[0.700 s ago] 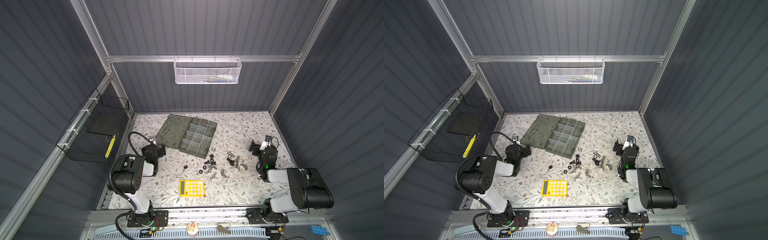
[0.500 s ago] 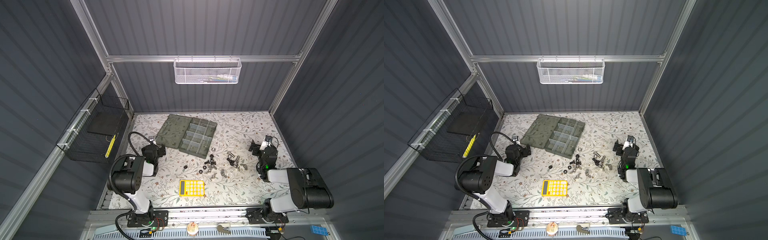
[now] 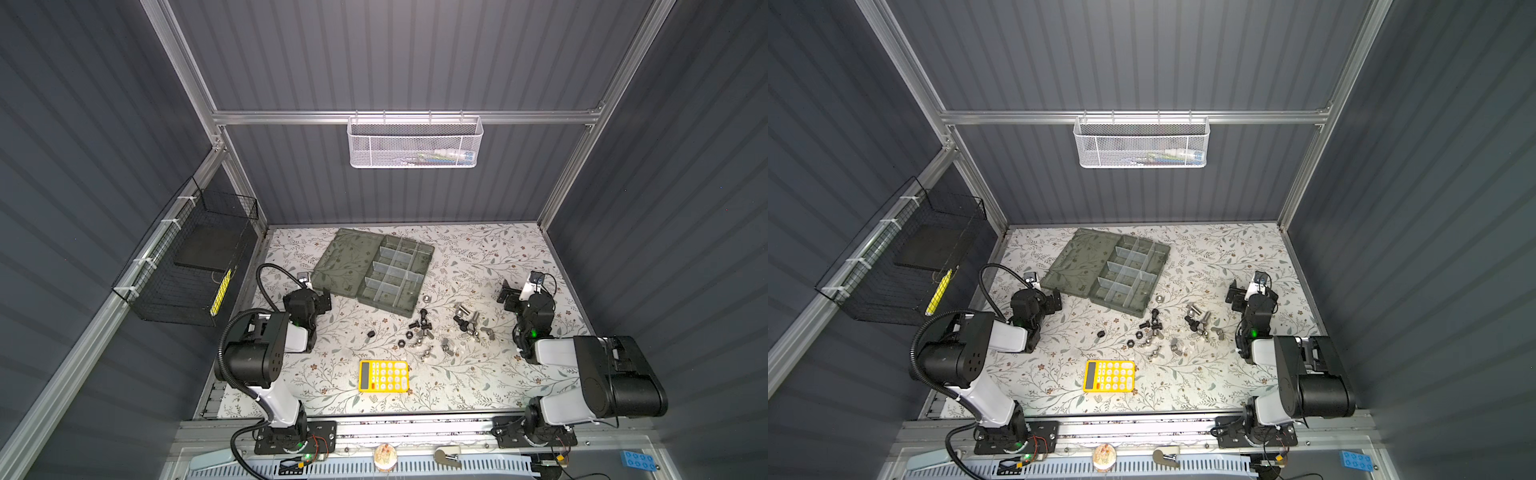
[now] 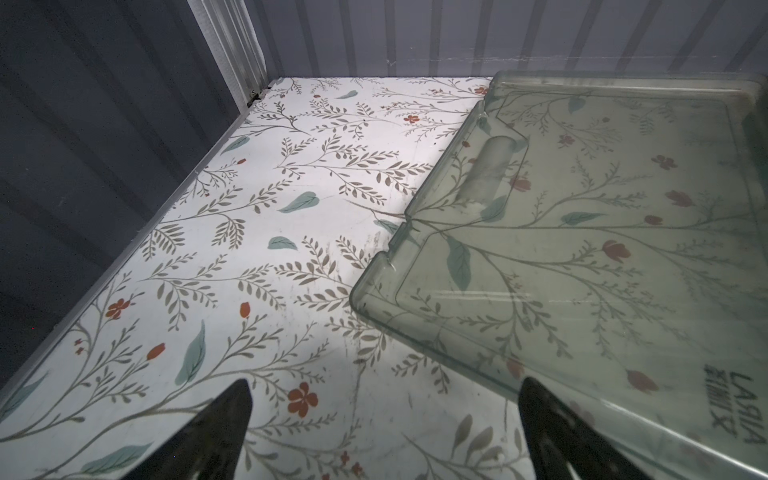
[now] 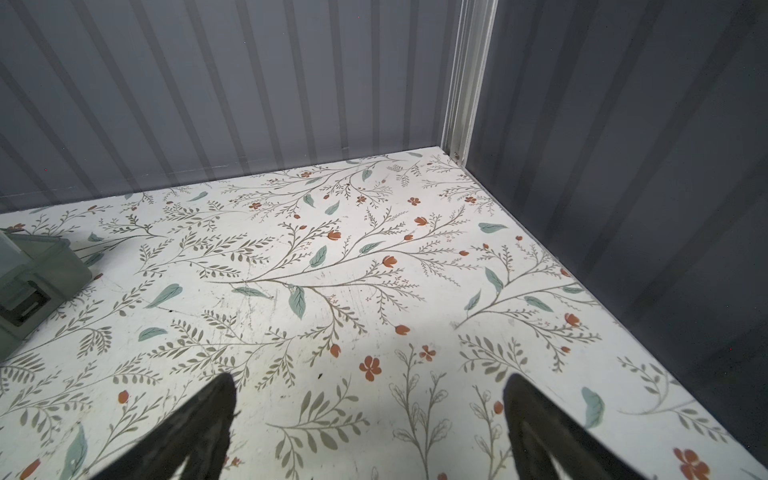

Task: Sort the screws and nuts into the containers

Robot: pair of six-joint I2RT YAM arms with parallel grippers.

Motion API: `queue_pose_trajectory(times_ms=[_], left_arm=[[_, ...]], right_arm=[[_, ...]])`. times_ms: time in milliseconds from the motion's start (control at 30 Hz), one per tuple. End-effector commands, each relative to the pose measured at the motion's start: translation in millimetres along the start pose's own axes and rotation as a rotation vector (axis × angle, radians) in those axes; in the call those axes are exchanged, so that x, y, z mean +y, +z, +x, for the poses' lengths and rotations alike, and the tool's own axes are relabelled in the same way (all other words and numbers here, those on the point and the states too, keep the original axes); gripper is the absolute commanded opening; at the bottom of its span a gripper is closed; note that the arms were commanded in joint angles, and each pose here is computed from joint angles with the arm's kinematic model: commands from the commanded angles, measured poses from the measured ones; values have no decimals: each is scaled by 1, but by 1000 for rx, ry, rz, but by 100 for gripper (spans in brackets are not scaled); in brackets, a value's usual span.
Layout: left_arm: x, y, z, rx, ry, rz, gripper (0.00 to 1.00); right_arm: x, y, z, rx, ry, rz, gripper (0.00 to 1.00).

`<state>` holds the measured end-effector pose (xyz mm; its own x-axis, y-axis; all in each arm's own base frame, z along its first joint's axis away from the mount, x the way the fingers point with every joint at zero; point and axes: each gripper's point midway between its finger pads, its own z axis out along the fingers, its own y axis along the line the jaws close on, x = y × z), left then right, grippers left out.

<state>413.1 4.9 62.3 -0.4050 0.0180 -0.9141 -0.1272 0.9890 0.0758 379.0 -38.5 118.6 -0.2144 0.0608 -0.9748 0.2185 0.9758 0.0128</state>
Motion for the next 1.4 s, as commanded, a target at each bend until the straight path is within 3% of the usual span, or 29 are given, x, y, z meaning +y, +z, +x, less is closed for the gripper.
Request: queue_pose_trajectory(times_ms=[0,600,733,867,1000,1067,1233,1300,1367], left_arm=[[2,1,-3,-12,-1,-12,100],[3,-4,-7,-41,-5,-16,100],[39,-30,-29,-65,-106,-193,100],[38,-35,-37,84,-226,-199,100],[26,-49,-56,167,-349,-150,100],[18,-61,-69,165,-409,-106,100],[-4,-88,-78,195,-666,36,100],[-28,-94,-81,260,-667,144,100],[-48,-99,-81,328,-646,225,100]], right_arm=[[-2,0,-4,-12,10,10,99],[-8,0,-4,-15,22,39,99],[-13,-1,-7,-20,29,72,99],[-6,-13,-15,-72,13,33,99],[-8,-23,-43,-34,-15,95,99],[-6,-25,-65,-12,39,93,99],[26,-33,-90,143,214,-70,99],[34,-36,-86,199,327,-102,99],[55,-40,-77,287,361,-216,99]])
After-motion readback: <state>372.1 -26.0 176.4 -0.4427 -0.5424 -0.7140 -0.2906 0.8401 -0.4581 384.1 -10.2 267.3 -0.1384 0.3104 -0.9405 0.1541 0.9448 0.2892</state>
